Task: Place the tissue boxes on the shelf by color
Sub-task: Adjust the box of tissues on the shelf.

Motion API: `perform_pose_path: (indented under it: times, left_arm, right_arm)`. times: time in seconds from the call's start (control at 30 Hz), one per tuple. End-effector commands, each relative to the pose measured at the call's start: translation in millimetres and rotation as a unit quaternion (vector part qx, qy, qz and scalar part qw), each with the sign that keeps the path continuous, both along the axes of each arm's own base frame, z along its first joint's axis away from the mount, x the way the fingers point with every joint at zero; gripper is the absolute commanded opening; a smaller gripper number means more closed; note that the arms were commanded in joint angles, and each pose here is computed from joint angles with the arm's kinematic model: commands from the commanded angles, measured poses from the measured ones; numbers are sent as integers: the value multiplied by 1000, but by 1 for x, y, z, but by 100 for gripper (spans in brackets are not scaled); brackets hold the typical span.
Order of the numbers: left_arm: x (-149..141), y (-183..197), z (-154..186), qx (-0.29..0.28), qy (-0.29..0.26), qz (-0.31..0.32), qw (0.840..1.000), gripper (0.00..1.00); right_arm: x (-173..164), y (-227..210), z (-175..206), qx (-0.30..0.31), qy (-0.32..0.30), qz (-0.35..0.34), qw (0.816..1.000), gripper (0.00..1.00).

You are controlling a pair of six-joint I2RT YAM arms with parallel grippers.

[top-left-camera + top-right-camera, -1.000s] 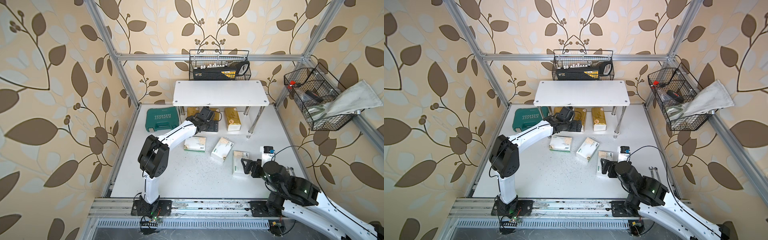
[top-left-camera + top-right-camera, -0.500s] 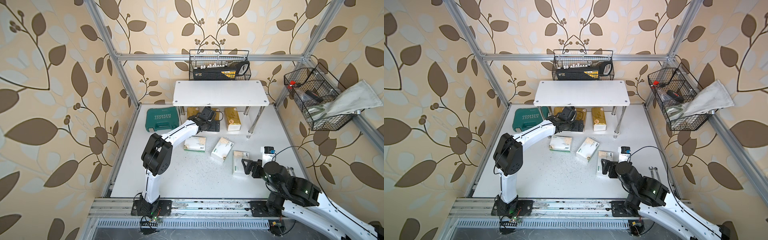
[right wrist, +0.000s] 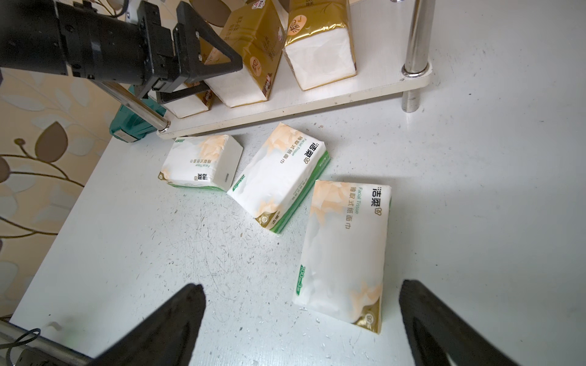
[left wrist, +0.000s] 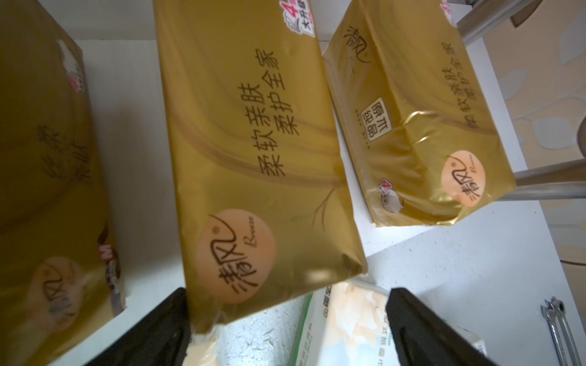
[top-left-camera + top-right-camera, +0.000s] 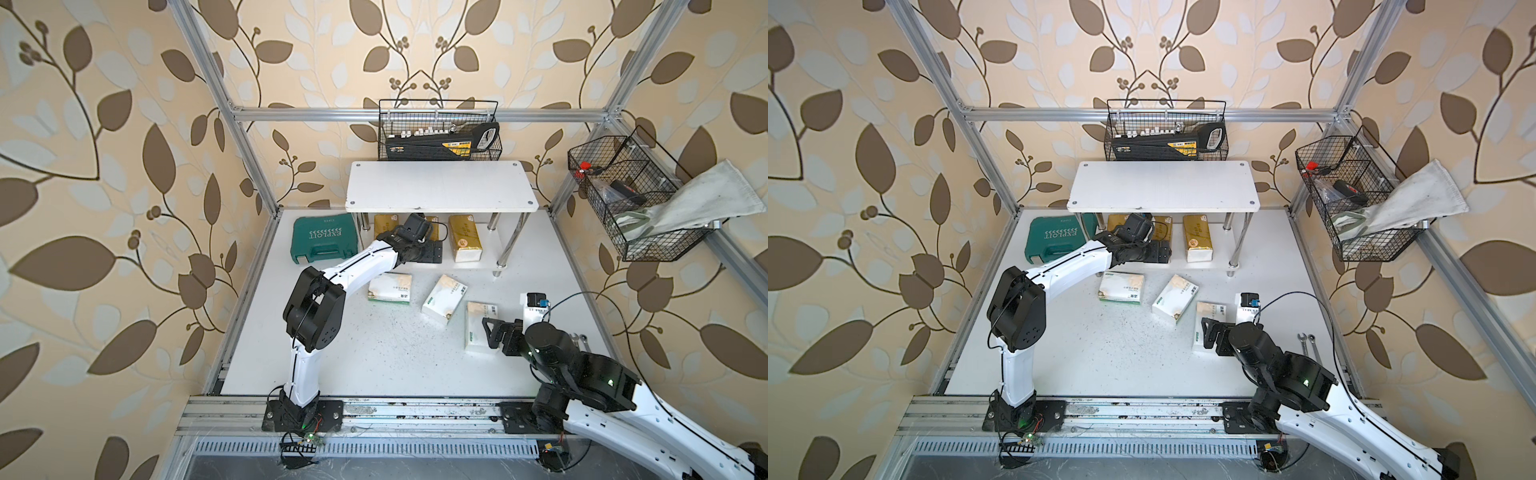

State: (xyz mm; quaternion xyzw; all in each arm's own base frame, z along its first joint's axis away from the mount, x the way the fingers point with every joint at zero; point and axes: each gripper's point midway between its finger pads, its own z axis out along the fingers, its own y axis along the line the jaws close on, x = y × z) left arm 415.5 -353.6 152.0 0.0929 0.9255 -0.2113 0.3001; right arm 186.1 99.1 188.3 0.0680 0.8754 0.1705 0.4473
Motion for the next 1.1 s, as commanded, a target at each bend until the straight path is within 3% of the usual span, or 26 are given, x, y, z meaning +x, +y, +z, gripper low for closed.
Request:
perform_pose_path:
  times: [0.0,0.3,0.53,0.83,1.07]
  left_arm:
    - [-1,-13,16,-25,-16,-8,1000,99]
    - [-6,3,32,-6,-30,12,999,99]
    - [-26,26,49,24,-24,18,999,99]
    - [-102,22,48,40,0,-32,999,99]
    - [-170,39,30,41,22,-19,999,99]
  right_arm:
    - [3,1,11,14,-10,-9,1000,99]
    - [3,0,6,6,-2,-11,1000,99]
    - [-2,-11,-14,-43,47,-33,997,99]
    - [-7,-9,-43,-70,100,-34,992,99]
    - [-11,-6,-65,-69,123,-30,990,99]
